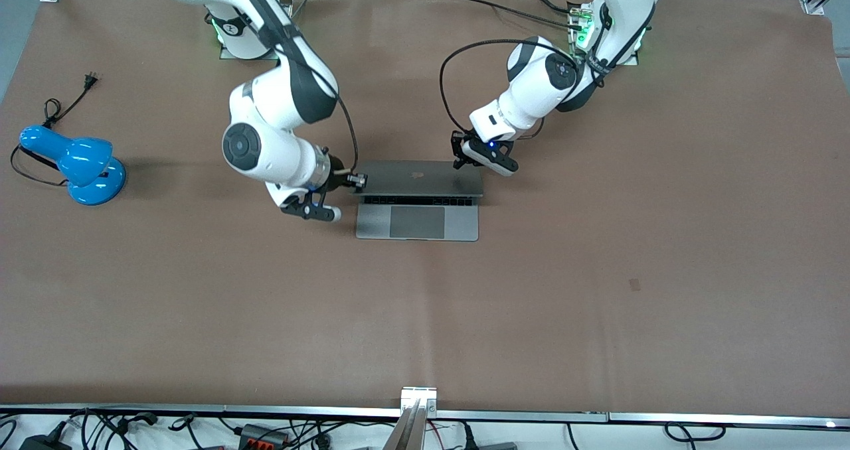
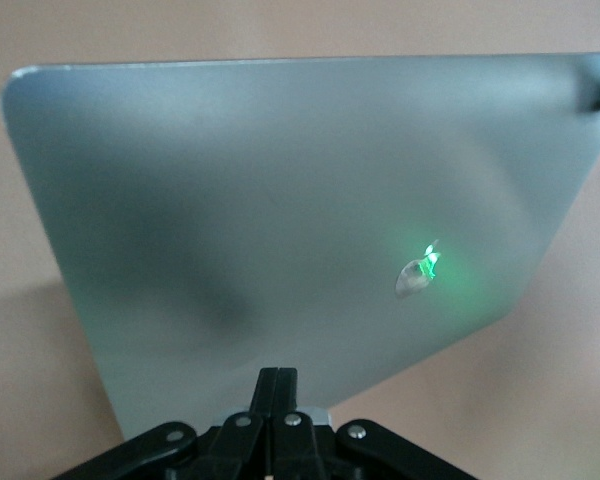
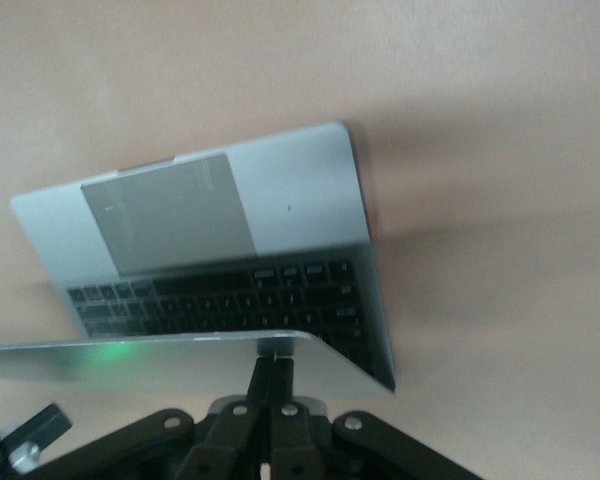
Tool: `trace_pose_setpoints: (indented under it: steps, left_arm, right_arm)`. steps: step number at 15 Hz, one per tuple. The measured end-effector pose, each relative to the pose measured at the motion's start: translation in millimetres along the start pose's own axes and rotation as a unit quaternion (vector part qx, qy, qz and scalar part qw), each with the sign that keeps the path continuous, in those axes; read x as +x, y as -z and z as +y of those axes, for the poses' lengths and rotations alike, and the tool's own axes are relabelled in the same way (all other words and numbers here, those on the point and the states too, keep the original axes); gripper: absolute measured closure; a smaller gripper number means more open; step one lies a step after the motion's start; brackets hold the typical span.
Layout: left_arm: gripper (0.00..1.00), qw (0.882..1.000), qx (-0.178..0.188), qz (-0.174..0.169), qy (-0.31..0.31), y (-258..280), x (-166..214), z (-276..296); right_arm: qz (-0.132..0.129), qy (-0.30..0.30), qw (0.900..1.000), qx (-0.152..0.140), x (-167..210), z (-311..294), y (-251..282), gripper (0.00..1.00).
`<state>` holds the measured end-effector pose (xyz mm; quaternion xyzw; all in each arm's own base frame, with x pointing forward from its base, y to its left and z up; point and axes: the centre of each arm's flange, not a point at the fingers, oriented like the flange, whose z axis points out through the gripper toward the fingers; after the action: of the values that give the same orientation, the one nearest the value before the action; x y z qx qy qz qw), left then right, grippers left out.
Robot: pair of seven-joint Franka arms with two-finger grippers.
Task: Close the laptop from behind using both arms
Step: 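Push the screen down onto the keyboard with both grippers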
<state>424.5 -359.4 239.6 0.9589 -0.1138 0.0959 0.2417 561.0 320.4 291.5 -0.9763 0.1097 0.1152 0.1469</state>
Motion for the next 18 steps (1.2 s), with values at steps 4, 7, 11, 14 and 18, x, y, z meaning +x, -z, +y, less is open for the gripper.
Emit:
trace_pose_setpoints:
  steps: [4,7,11,14,18]
  left_arm:
    - [0.99,1.000,0.005,0.002,-0.014,-2.4,6.1,-13.5]
    - [0.99,1.000,0.003,0.014,-0.011,-12.1,20.1,-28.8]
    - [0.99,0.999,-0.004,0.045,-0.007,-45.8,28.5,-49.3]
    - [0.99,0.999,-0.009,0.045,-0.005,-59.0,30.2,-54.7]
    - [0.99,0.999,-0.009,0.046,-0.003,-60.2,31.3,-56.0]
  right_arm:
    - [0.018,-0.001,1.000,-0.004,27.2,1.3,-24.2,0.99]
    - [0.026,0.002,1.000,-0.013,43.6,3.2,-47.8,0.99]
    - [0.018,-0.003,1.000,-0.019,58.1,6.9,-75.4,0.99]
    - [0.021,-0.005,1.000,-0.018,64.1,8.5,-85.1,0.99]
    - [0.036,-0.007,0.999,-0.013,70.6,10.0,-93.0,0.99]
